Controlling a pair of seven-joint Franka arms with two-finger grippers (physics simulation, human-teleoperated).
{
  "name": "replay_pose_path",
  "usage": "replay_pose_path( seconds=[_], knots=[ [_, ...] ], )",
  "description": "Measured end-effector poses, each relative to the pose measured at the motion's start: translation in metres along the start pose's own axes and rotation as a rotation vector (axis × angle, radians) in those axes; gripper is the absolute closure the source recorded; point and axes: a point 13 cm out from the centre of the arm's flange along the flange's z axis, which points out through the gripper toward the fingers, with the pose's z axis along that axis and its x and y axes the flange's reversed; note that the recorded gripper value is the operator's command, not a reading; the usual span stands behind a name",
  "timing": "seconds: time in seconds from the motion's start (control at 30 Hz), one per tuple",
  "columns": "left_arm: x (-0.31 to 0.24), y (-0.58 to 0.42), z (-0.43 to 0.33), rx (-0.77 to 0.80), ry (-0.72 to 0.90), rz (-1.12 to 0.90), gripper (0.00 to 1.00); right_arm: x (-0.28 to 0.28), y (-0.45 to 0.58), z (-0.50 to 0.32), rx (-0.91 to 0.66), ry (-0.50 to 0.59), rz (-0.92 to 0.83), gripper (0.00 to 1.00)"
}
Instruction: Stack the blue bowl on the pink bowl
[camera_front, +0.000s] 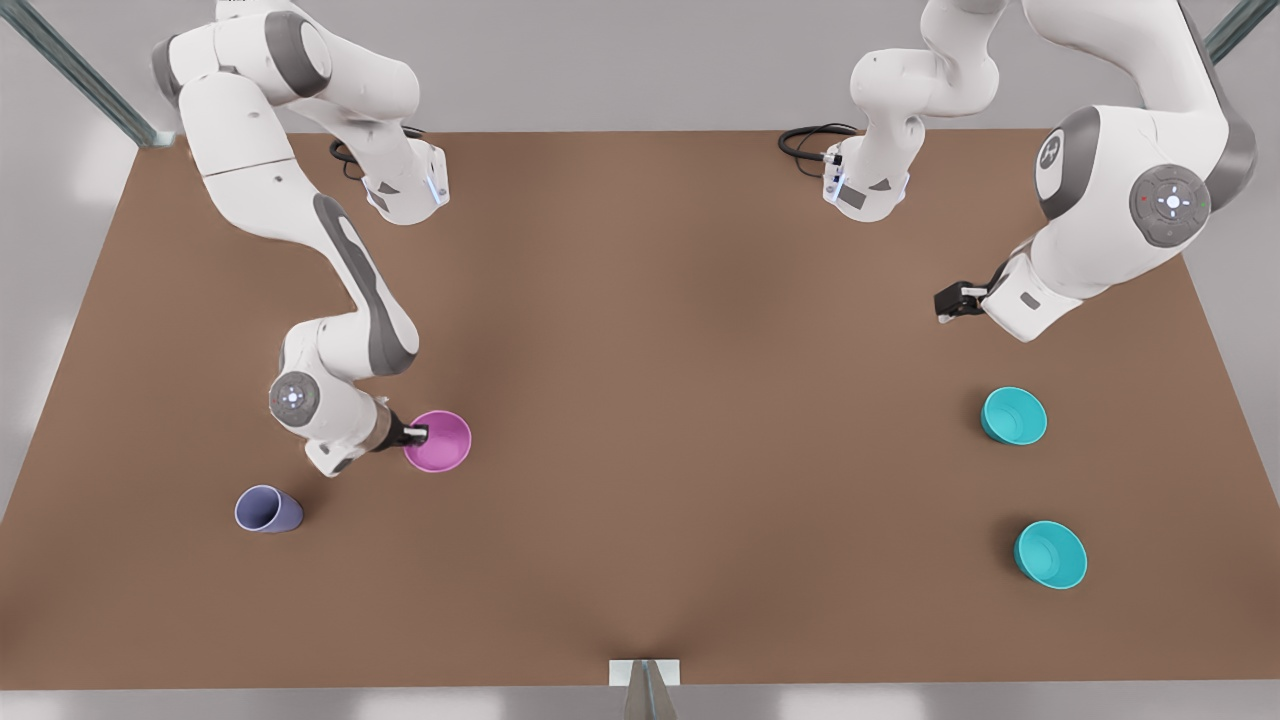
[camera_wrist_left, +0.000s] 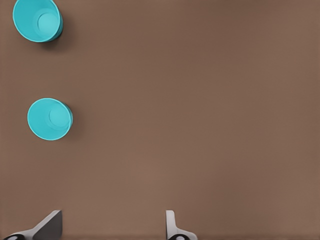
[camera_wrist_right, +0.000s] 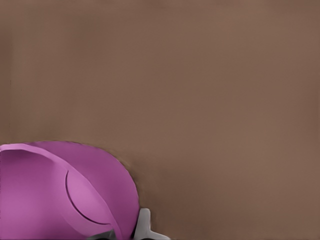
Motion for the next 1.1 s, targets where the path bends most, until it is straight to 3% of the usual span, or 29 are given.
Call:
replay_pose_path(
  seconds=[0.2, 0.4, 0.43, 0.47, 0.63, 0.77, 0.9, 1.0, 1.1],
  knots=[
    [0.001, -0.002, 0.002, -0.001, 0.007, 0.004, 0.0, -0.029, 0.22, 0.047, -0.059, -0.042, -0.174, 0.79],
    [0.001, -0.003, 0.004, -0.002, 0.012, 0.007, 0.0, -0.034, 0.271, 0.101, -0.06, -0.05, -0.118, 0.79],
    [0.001, -0.003, 0.004, -0.002, 0.012, 0.007, 0.0, -0.035, 0.273, 0.106, -0.061, -0.051, -0.104, 0.73],
    [0.001, -0.003, 0.003, -0.002, 0.011, 0.007, 0.0, -0.035, 0.273, 0.109, -0.061, -0.054, -0.089, 0.01],
    [-0.007, -0.004, -0.007, 0.005, -0.006, 0.001, 0.0, -0.044, 0.267, 0.1, -0.037, -0.086, -0.003, 0.0],
    [-0.024, 0.023, 0.005, 0.012, 0.03, -0.061, 0.0, -0.067, 0.242, 0.024, -0.064, -0.135, 0.105, 0.0],
    [-0.031, 0.195, 0.098, 0.097, 0.128, -0.328, 0.0, -0.087, 0.11, -0.064, -0.027, -0.108, 0.285, 0.0],
    [-0.018, 0.294, 0.172, 0.188, 0.157, -0.449, 0.0, -0.048, -0.077, -0.101, 0.029, -0.015, 0.466, 0.0],
    [-0.005, 0.343, 0.244, 0.257, 0.164, -0.456, 0.0, -0.013, -0.15, -0.221, 0.057, -0.073, 0.481, 0.0]
  ],
)
